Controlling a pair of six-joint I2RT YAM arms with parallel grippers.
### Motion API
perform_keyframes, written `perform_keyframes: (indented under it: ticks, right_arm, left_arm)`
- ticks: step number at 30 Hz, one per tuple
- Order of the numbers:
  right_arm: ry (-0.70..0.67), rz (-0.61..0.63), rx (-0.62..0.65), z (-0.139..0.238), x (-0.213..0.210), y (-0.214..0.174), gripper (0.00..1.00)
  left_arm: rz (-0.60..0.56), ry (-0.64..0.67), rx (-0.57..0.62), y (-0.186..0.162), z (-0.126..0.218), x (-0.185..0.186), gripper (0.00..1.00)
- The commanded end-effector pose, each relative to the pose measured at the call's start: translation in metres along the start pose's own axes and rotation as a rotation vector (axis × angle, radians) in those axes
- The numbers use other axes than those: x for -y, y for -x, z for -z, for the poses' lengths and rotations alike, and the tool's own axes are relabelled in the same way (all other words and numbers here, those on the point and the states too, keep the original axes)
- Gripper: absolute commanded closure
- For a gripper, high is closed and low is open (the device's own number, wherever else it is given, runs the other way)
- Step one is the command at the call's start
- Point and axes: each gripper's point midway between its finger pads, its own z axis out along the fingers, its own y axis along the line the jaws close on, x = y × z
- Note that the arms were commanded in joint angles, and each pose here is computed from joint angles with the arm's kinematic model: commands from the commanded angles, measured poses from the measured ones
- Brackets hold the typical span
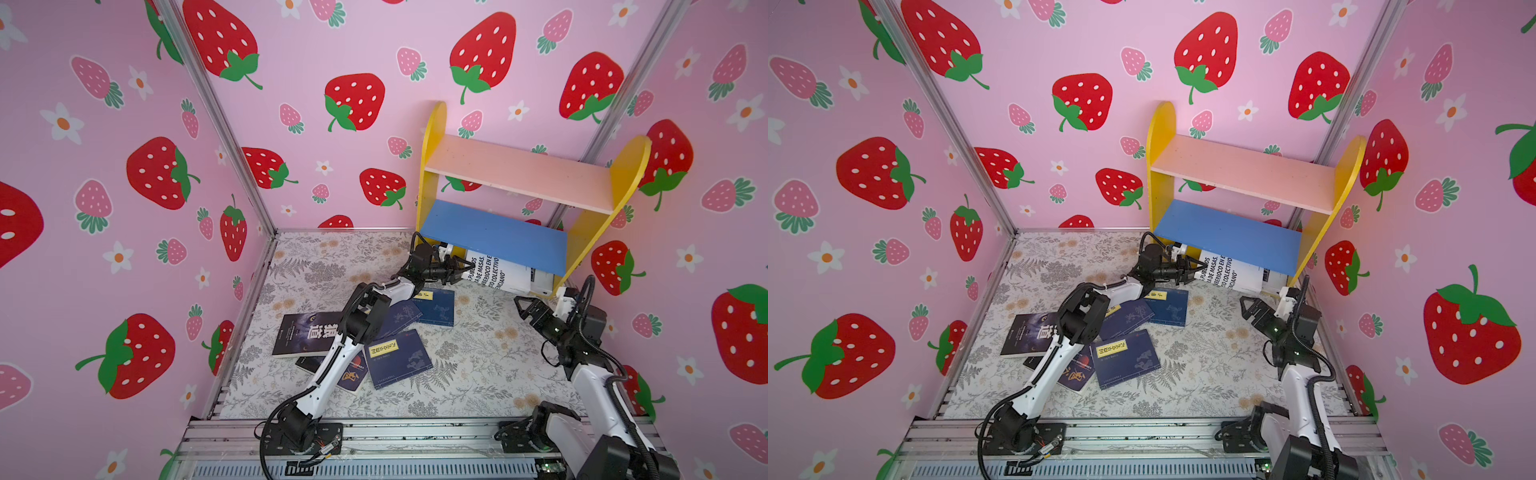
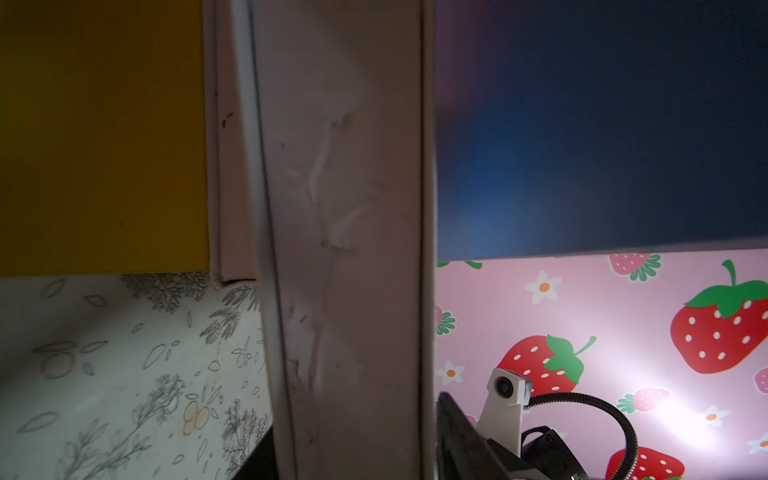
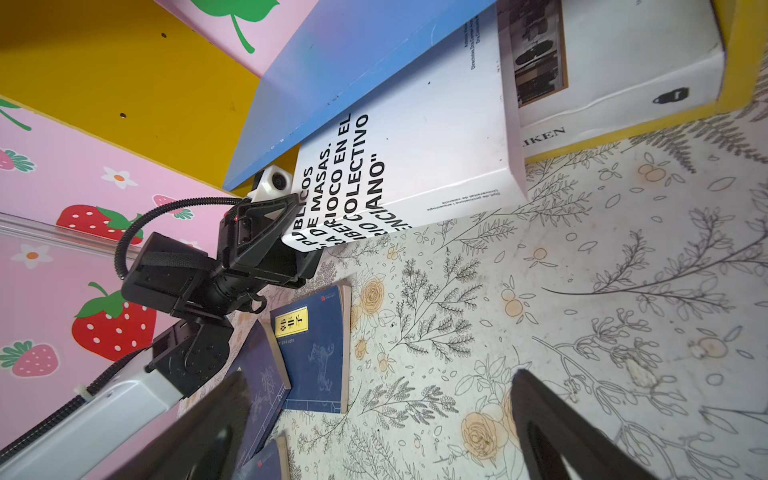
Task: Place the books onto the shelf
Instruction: 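Slide the upright book under the blue shelf beside the Chokladfabriken book with the left gripper, then push the book toward the Chokladfabriken book with the left gripper while the right presses it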
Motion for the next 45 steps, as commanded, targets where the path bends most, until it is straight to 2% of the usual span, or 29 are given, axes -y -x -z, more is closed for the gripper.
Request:
perform_keyframes:
  ticks: [1,10,16,26,30,35,41,45]
  right_arm:
    - [0.015,-0.003,0.008,0.000,0.000,0.000,0.00]
    - [0.048,-0.068,0.005,-0.012,0.009,-0.009,0.02]
    - [0.035,-0.075,0.013,-0.016,0.015,-0.008,0.02]
    - [0.036,-0.110,0.043,-0.021,0.021,-0.009,0.02]
    - [0.028,-0.111,0.054,-0.024,0.024,-0.006,0.03]
    - [0.009,-0.092,0.071,-0.031,0.024,0.002,0.04]
    - [-0.054,-0.053,0.060,-0.046,0.029,-0.002,0.05]
    - [-0.051,-0.064,0.040,-0.061,0.028,-0.012,0.06]
  left_arm:
    - [-0.029,-0.020,0.062,0.016,-0.004,0.023,0.46]
    - [-0.028,0.041,0.113,0.022,-0.020,0.018,0.43]
    - [0.017,0.079,0.138,0.018,-0.028,0.003,0.40]
    - [0.042,0.132,0.207,0.024,-0.027,-0.010,0.26]
    - [0.027,0.169,0.236,0.028,-0.013,-0.011,0.19]
    - [-0.017,0.254,0.299,0.035,0.022,-0.007,0.01]
    - [-0.053,0.418,0.345,0.025,0.059,-0.022,0.01]
    - [-0.036,0.538,0.369,0.024,0.076,-0.037,0.01]
